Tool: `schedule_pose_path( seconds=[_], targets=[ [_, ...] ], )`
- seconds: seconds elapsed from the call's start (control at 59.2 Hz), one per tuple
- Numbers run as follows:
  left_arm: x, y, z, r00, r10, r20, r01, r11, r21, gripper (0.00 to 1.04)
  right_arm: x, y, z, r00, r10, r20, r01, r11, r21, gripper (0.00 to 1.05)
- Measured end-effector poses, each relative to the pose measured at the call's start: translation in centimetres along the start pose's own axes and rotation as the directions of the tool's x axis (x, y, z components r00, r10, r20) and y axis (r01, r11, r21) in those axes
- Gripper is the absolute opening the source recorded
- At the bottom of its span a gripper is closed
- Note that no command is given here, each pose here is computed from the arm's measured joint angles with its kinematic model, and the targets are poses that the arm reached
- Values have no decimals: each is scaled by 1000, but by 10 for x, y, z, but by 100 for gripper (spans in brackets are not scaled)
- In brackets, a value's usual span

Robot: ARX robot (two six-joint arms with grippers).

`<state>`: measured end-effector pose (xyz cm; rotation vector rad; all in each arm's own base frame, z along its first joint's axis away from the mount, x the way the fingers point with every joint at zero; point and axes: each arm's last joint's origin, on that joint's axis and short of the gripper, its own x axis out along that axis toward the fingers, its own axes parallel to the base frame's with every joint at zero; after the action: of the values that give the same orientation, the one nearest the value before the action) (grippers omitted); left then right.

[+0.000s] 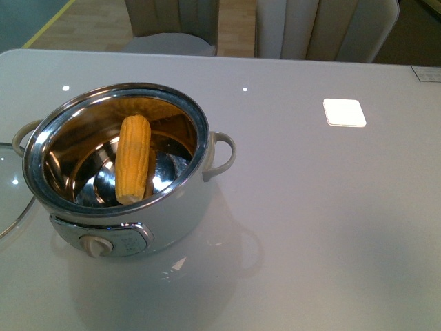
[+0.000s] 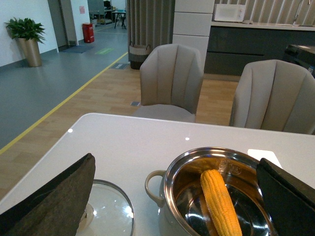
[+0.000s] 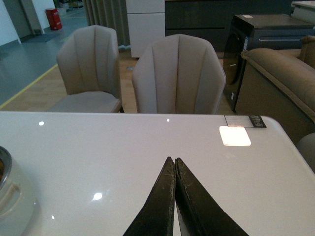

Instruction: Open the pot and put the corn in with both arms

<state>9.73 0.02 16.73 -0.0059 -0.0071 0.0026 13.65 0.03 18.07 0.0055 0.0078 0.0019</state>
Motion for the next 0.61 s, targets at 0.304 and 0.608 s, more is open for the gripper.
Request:
schedule_pose_path(
  seconds=[0.304, 0.608],
  targets=[
    [0, 0, 0, 1000, 0, 0, 0, 1000, 0, 98, -11, 0, -9, 1000, 0, 17, 0, 1000, 0, 2],
    [0, 0, 0, 1000, 0, 0, 0, 1000, 0, 98, -20, 0, -7, 1000, 0, 29, 0, 1000, 0, 2]
  ],
)
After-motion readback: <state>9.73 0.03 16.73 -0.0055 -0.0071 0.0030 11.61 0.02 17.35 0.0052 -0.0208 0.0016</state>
